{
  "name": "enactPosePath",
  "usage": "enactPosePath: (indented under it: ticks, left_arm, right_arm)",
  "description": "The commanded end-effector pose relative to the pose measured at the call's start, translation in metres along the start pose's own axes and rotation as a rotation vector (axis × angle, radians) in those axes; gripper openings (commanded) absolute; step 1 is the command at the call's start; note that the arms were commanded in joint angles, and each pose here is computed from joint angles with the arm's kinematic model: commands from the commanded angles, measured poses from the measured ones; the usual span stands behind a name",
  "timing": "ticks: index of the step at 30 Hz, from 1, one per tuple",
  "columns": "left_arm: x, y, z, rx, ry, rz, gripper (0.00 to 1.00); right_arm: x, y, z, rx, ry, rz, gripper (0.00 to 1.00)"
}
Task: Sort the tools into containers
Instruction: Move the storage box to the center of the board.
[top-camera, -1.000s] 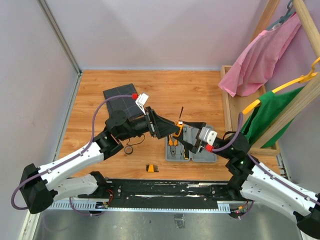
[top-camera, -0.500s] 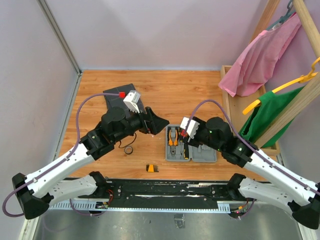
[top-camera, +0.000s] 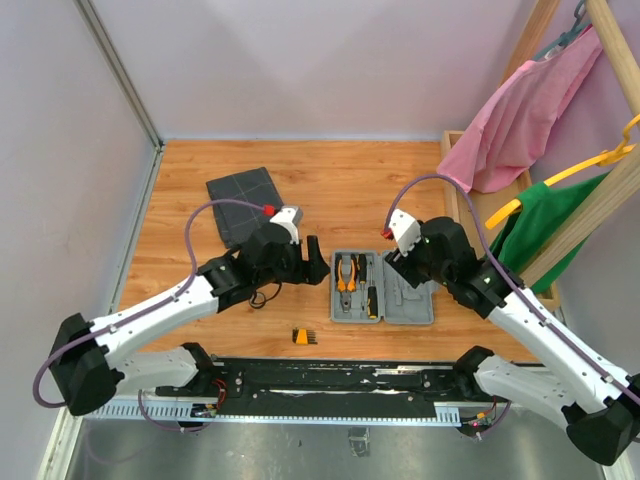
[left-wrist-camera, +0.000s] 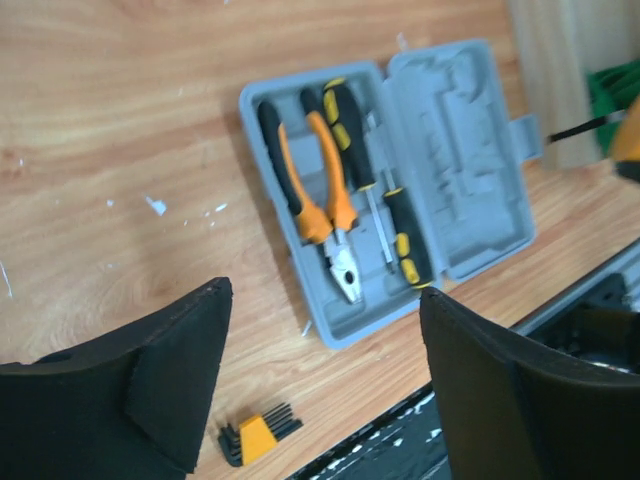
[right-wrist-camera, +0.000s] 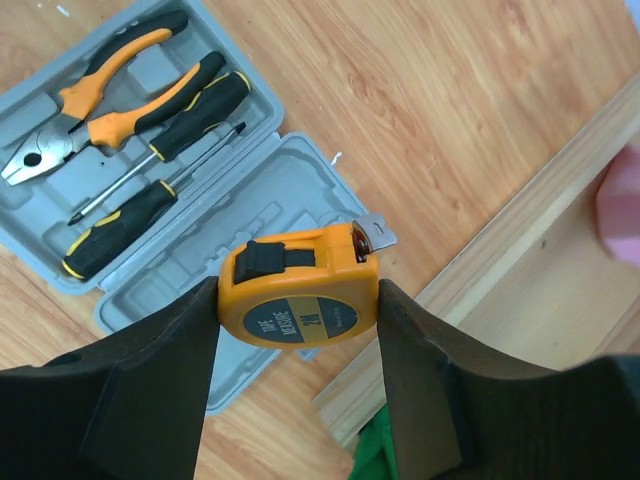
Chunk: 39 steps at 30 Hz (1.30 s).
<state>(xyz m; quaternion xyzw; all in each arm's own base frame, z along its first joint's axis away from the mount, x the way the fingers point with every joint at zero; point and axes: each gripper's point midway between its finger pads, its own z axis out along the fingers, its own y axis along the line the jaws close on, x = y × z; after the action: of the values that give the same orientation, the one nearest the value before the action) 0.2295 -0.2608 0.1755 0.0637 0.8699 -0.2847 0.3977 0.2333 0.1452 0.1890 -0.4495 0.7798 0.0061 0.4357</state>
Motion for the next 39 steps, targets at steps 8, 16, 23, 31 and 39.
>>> enactPosePath:
  ticks: [8, 16, 23, 31, 39]
  left_arm:
    - [0.053, 0.016, 0.052, -0.034, 0.148, -0.003, 0.62]
    - [0.075, 0.016, 0.083, -0.018, 0.204, -0.035, 0.53]
    - [0.09, 0.024, 0.098, -0.052, 0.25, -0.034, 0.47]
    - [0.099, 0.028, 0.105, -0.065, 0.27, -0.038, 0.43]
    - [0.101, 0.038, 0.11, -0.121, 0.273, -0.031, 0.32]
  right_arm:
    - [0.014, -0.005, 0.004, 0.033, 0.012, 0.263, 0.08]
    - [0.018, -0.003, 0.008, 0.035, 0.008, 0.273, 0.08]
    - [0.02, -0.002, 0.009, 0.031, 0.006, 0.265, 0.08]
    - [0.019, -0.002, 0.008, 0.028, -0.002, 0.266, 0.08]
    - [0.022, -0.002, 0.009, 0.029, 0.003, 0.258, 0.08]
